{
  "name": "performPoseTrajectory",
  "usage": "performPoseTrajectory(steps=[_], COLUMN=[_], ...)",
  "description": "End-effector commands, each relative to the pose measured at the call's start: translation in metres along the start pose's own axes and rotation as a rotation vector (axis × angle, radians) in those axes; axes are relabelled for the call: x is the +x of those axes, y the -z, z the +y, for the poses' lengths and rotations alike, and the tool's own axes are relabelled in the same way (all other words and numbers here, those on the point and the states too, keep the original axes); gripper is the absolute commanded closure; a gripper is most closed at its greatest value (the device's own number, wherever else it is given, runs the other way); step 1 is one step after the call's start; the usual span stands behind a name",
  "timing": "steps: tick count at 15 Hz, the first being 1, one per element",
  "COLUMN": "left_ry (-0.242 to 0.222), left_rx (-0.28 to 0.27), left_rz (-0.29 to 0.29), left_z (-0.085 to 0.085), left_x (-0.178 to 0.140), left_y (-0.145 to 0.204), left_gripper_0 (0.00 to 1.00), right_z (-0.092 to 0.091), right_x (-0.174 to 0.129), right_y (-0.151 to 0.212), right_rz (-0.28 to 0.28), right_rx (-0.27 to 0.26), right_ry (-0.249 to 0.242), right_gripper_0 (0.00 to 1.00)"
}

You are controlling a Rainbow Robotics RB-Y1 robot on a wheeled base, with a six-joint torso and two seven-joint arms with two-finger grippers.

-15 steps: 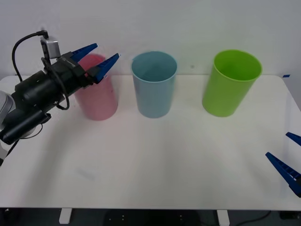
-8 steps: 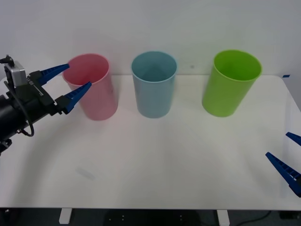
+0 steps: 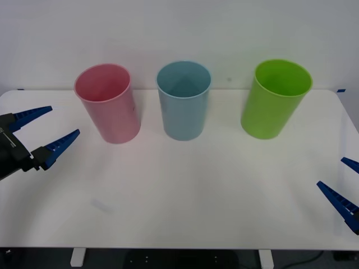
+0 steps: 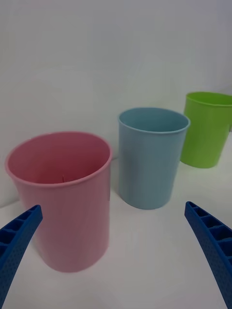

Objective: Grasp the object on the table and drop it into the matching bin: aluminum can to the light blue bin, PET bottle to the pink bin.

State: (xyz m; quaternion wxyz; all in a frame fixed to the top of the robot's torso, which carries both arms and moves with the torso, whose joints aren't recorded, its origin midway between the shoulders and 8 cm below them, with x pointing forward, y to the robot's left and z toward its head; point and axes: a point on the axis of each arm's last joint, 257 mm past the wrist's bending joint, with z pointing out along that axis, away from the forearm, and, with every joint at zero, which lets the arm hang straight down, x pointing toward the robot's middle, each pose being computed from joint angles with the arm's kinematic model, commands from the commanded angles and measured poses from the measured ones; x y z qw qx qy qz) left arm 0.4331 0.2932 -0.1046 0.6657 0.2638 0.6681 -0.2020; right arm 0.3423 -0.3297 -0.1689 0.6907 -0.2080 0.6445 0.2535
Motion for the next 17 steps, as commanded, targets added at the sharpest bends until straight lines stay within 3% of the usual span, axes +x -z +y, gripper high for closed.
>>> performPoseTrajectory(steps=[1, 6, 9, 17], left_ry=[0.054, 0.107, 0.143, 0.153], left_rx=[-0.038, -0.073, -0.103, -0.100], left_rz=[0.029, 0.092, 0.095, 0.106], left_z=[0.000, -0.003, 0.000, -0.003], left_x=[0.008, 0.036, 0.042, 0.048], left_y=[0.022, 0.049, 0.055, 0.057], left_gripper_0=[0.00, 0.00, 0.00, 0.00], right_z=[0.000, 0.000, 0.000, 0.000], right_x=[0.000, 0.000, 0.000, 0.000], right_y=[0.000, 0.000, 0.000, 0.000], right_rz=[0.000, 0.000, 0.000, 0.000], right_rx=[0.000, 0.000, 0.000, 0.000], right_ry=[0.000, 0.000, 0.000, 0.000], right_gripper_0=[0.00, 0.00, 0.00, 0.00])
